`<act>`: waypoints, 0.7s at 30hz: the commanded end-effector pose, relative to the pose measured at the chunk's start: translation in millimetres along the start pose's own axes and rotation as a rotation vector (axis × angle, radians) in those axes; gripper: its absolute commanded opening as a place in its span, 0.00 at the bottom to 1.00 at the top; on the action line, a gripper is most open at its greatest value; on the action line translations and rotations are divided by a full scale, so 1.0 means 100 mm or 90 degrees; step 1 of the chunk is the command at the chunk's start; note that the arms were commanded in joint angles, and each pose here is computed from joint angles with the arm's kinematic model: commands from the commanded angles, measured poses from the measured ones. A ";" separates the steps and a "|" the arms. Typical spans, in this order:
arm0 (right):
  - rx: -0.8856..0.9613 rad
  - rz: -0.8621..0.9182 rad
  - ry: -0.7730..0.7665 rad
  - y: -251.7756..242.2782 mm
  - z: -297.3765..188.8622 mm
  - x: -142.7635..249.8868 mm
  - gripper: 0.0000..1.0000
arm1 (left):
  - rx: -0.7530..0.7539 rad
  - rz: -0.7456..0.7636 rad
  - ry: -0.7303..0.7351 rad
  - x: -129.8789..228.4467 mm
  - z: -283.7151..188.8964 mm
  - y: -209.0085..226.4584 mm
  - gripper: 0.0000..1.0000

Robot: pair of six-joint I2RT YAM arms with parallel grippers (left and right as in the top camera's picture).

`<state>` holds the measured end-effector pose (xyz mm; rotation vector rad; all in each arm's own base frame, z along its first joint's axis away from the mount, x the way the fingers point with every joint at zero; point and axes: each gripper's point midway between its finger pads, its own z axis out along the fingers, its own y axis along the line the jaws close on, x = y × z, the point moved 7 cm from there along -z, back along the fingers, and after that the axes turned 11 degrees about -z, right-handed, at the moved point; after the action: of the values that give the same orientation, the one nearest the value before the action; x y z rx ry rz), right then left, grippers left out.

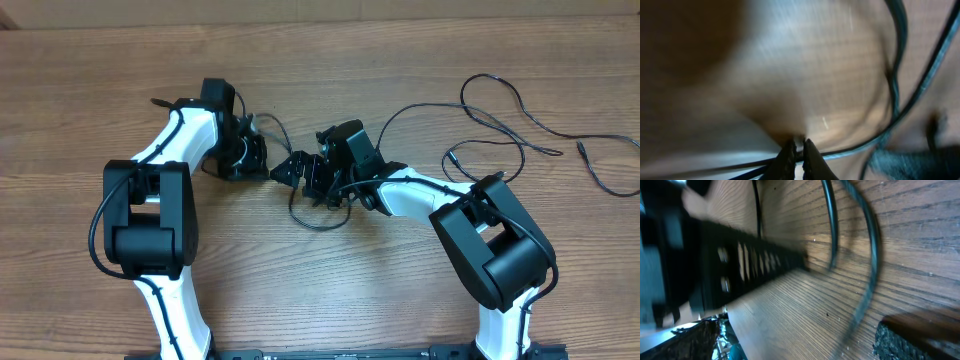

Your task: Untangle cables

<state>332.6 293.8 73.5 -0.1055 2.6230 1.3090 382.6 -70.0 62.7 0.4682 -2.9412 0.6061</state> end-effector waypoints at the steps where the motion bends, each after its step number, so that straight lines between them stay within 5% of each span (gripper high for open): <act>1: 0.060 0.030 0.007 -0.28 0.12 0.11 1.00 | 0.039 -0.017 0.145 0.28 0.36 0.12 0.10; 12: 0.066 0.051 0.005 -0.30 0.12 0.11 0.99 | 0.076 -0.039 0.192 0.40 0.34 0.05 0.10; 18: 0.059 0.045 0.013 -0.23 0.18 0.17 0.66 | 0.095 -0.032 0.179 0.35 0.35 0.01 0.12; 21: 0.056 0.034 0.011 -0.21 0.19 0.17 0.63 | 0.095 -0.039 0.177 0.35 0.35 0.00 0.12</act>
<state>328.4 297.9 62.5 -0.0449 2.6621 1.2821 355.3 -92.3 53.6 0.4475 -2.6474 0.8701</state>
